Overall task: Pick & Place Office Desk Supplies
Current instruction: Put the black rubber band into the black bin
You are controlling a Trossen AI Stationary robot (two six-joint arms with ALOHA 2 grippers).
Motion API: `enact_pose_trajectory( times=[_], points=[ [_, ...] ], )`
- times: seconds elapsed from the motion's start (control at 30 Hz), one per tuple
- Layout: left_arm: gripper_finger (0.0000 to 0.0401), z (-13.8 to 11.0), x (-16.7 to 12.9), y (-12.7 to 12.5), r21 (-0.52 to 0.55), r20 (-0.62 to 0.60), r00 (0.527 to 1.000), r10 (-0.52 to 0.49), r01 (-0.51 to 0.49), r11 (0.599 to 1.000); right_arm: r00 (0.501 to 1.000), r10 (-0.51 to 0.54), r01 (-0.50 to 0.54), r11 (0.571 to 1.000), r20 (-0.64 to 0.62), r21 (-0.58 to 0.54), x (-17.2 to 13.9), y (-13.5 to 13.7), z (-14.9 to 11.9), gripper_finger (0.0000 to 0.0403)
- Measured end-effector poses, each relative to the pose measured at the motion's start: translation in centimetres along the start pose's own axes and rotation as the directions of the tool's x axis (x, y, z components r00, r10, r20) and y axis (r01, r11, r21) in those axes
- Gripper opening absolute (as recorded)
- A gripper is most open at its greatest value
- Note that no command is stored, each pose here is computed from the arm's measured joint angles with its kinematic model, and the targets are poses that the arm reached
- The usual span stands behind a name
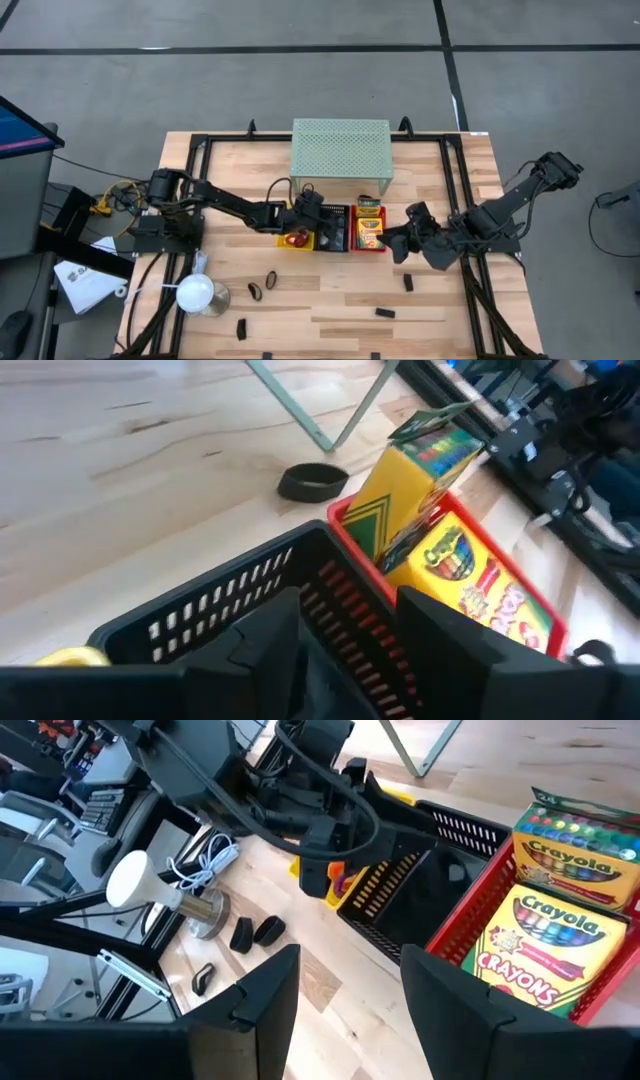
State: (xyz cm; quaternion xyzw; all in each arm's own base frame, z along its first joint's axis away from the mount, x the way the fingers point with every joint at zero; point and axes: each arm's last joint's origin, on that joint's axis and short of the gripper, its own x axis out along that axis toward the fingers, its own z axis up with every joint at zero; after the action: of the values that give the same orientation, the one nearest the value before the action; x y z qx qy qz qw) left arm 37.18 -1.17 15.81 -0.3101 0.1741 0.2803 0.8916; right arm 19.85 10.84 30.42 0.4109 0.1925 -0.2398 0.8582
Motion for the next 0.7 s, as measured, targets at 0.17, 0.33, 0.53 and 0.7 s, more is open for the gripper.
enact_pose_trajectory(
  times=[0.17, 0.33, 0.53, 0.7],
  points=[
    [0.0164, 0.8, -0.8, -1.2, 0.008, -0.033, 0.988, -0.149, 0.149, 0.989, 1.0, 0.005, -0.005, 1.0, 0.007, 0.002, -0.3, 0.0, -0.3, 0.0173],
    [0.0164, 1.9, -3.2, -2.8, 0.042, -0.205, 0.89, -0.406, 0.423, 0.905, 1.0, 0.01, -0.01, 1.0, 0.018, 0.012, -0.5, 0.1, -0.5, 0.0173],
    [0.0164, 1.6, -8.9, -4.3, 0.06, -0.451, 0.756, -0.474, 0.556, 0.829, 1.0, 0.018, -0.019, 1.0, 0.013, 0.01, -0.6, 0.2, -0.7, 0.0173],
    [0.0165, -0.4, -14.7, -4.2, 0.127, -0.627, 0.708, -0.326, 0.505, 0.854, 0.999, 0.031, -0.032, 0.999, 0.02, 0.023, -0.6, 0.3, -0.6, 0.0173]
  ],
)
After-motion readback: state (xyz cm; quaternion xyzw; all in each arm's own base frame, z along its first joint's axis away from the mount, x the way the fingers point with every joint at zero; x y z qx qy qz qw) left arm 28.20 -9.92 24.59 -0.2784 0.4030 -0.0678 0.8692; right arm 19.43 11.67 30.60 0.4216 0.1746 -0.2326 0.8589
